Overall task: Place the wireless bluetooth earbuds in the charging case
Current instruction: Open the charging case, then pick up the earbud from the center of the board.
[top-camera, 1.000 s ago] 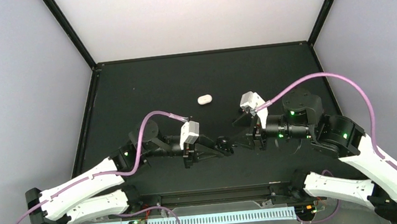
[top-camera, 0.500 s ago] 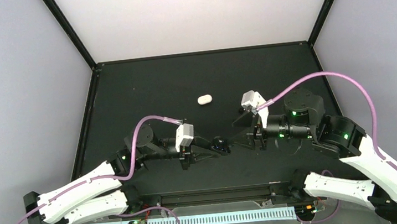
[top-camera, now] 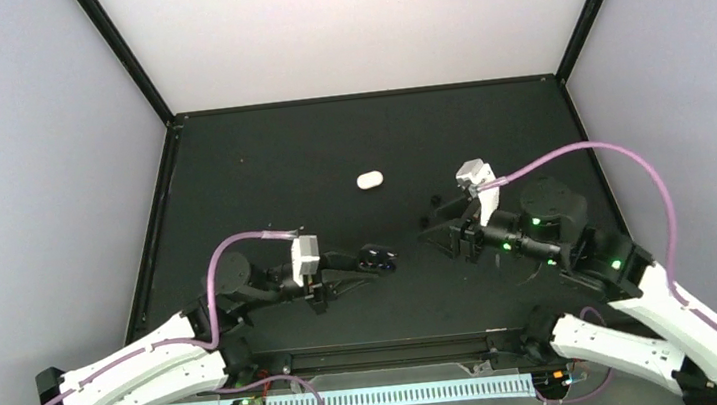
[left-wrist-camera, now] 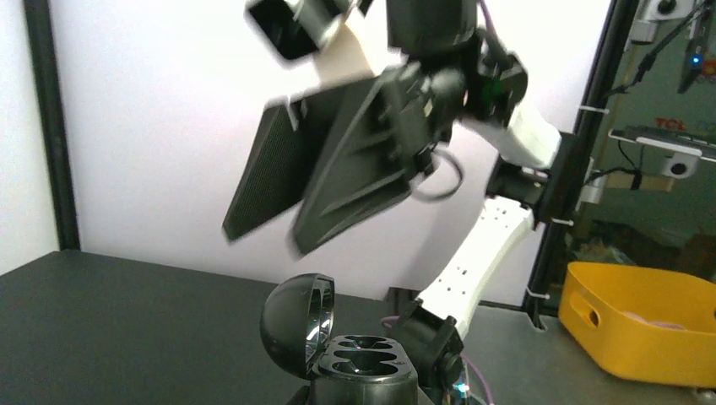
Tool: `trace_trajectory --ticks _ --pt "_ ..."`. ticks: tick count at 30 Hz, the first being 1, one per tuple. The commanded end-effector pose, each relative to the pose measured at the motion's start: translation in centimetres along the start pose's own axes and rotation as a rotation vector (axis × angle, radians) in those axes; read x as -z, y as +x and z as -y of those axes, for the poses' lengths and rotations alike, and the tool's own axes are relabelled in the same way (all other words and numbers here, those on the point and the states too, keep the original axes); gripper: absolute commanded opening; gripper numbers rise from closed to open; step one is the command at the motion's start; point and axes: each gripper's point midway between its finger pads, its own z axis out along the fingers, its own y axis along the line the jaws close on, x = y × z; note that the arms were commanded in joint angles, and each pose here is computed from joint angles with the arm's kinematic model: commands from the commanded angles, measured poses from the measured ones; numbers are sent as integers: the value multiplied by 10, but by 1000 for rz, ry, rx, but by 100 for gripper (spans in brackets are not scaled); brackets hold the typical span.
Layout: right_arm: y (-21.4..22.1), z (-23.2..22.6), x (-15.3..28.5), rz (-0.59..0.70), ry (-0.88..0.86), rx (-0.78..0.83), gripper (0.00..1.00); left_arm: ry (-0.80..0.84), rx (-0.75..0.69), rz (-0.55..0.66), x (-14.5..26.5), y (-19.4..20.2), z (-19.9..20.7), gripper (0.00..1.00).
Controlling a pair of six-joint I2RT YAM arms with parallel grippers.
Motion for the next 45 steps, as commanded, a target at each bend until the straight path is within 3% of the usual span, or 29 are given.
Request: trace_trajectory --ticks 1,6,11,19,30,45 --pt "56 86 -26 0 295 -263 61 -78 2 146 21 -12 -7 2" --pt "123 155 -39 -3 475 -474 61 -152 -6 252 53 -14 -12 2" --pt "148 204 -62 -73 566 -554 61 -173 -51 274 70 -21 -7 2" --pt "164 258 -110 -139 635 -608 57 -124 3 250 61 5 -10 2" --pt "210 281 -126 -342 716 -562 40 -110 -37 201 56 11 -11 2" --pt "232 294 -124 -397 767 -552 28 -95 -30 160 49 16 -11 1"
